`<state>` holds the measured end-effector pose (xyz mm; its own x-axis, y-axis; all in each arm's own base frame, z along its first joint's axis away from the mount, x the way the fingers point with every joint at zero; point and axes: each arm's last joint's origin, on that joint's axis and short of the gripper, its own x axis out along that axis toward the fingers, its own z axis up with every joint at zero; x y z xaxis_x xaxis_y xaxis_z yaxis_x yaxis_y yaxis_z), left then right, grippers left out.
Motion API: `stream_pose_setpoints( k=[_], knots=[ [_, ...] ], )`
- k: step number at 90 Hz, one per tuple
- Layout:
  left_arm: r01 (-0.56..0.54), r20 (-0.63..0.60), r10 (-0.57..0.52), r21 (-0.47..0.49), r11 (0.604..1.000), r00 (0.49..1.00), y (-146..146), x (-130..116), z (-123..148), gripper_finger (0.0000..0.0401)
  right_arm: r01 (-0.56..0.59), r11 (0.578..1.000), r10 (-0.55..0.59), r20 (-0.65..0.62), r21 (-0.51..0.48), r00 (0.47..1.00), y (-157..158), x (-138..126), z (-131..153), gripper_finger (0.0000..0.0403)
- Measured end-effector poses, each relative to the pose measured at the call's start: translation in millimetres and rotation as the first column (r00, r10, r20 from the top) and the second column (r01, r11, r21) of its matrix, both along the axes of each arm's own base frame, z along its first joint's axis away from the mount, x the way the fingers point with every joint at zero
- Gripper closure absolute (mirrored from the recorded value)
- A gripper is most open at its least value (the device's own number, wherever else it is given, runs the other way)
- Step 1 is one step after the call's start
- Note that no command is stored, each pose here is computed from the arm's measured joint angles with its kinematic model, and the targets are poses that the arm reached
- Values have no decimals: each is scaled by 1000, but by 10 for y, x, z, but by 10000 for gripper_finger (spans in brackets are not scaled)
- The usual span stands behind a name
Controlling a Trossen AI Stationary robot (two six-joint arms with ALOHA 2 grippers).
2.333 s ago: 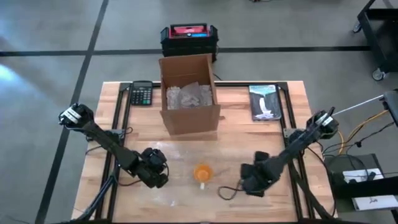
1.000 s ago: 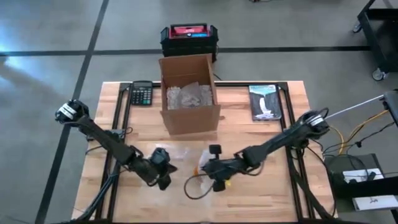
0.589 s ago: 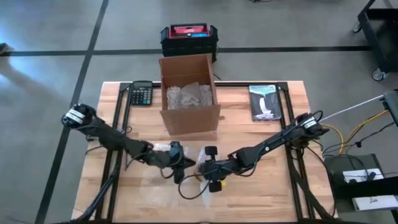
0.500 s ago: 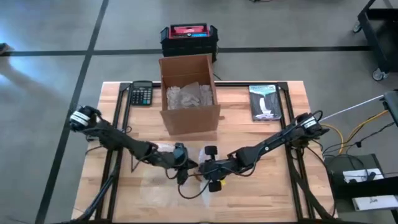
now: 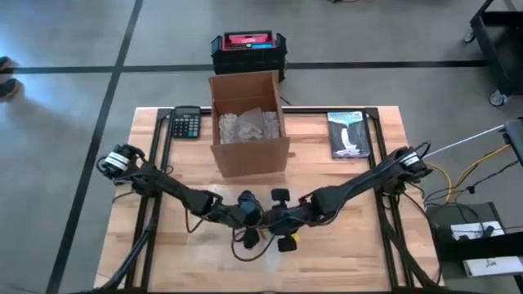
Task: Wrap mug
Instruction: Wrap the yellow mug with the transparent bubble wrap
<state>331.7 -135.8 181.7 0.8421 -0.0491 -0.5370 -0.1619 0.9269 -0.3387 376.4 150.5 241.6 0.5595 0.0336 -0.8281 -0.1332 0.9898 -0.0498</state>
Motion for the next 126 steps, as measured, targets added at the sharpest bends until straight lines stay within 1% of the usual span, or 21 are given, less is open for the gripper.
stream_pose_setpoints(
  k=[7, 16, 22, 34, 40, 44, 53, 61, 65, 72, 77, 86, 94, 99, 112, 117, 126],
  knots=[
    [1, 3, -1, -1, 1000, 1000, -4, 2, 5, 401, 4, 1000, -4, -60, 0, 998, -4, -51, 96, 274],
    [2, 4, -2, -2, 1000, 1000, -9, 1, 5, 401, 21, 998, -13, -145, 53, 989, 31, -171, 163, 257],
    [3, 4, -3, -2, 1000, 1000, -10, 0, 5, 401, 10, 997, 5, -202, 71, 979, 92, -255, 142, 249],
    [4, 3, -4, -2, 1000, 1000, -14, -2, 1, 401, -26, 998, 40, -282, 51, 959, 274, -428, -41, 247],
    [5, 3, -5, -1, 1000, 1000, -15, -3, -1, 401, -47, 999, 52, -271, 24, 961, 359, -487, -110, 254],
    [5, 3, -5, -2, 1000, 1000, -16, -4, -1, 401, -49, 999, 45, -235, -10, 971, 399, -501, -150, 262],
    [6, 6, -6, -1, 1000, 1000, -17, -2, -1, 401, -77, 995, 72, -73, -70, 995, 470, -425, -184, 291],
    [6, 7, -6, -1, 1000, 1000, -17, -2, 0, 401, -111, 990, 117, 78, -84, 990, 476, -290, -138, 328],
    [7, 8, -7, -2, 1000, 1000, -19, -1, 0, 401, -112, 991, 120, 112, -80, 986, 427, -230, -142, 349],
    [7, 9, -7, -2, 1000, 1000, -22, -2, 0, 401, -77, 995, 84, 90, -70, 992, 284, -151, -239, 385],
    [8, 9, -8, -2, 1000, 1000, -24, -3, -1, 401, -56, 997, 57, 37, -48, 998, 171, -112, -372, 397],
    [20, 18, -21, 10, 1000, 1000, -25, -19, 39, 401, 2, 1000, -2, -34, 4, 999, 49, -55, -574, 391],
    [35, 26, -35, 2, 999, 999, -26, -62, 116, 401, 31, 999, -30, -51, 12, 998, 13, -17, -657, 391],
    [47, 33, -46, -5, 999, 998, -30, -105, 185, 401, 32, 999, -31, -57, 9, 998, 10, -11, -679, 396],
    [86, 121, -83, -21, 996, 989, -72, -178, 423, 401, 31, 1000, -30, -61, 6, 998, 7, -14, -690, 400],
    [123, 127, -120, -20, 992, 985, -92, -176, 429, 401, 30, 1000, -30, -60, 6, 998, 7, -15, -687, 400],
    [157, 138, -156, 0, 988, 978, -133, -122, 341, 401, 31, 999, -31, -60, 6, 998, 1, -12, -685, 402]
  ],
)
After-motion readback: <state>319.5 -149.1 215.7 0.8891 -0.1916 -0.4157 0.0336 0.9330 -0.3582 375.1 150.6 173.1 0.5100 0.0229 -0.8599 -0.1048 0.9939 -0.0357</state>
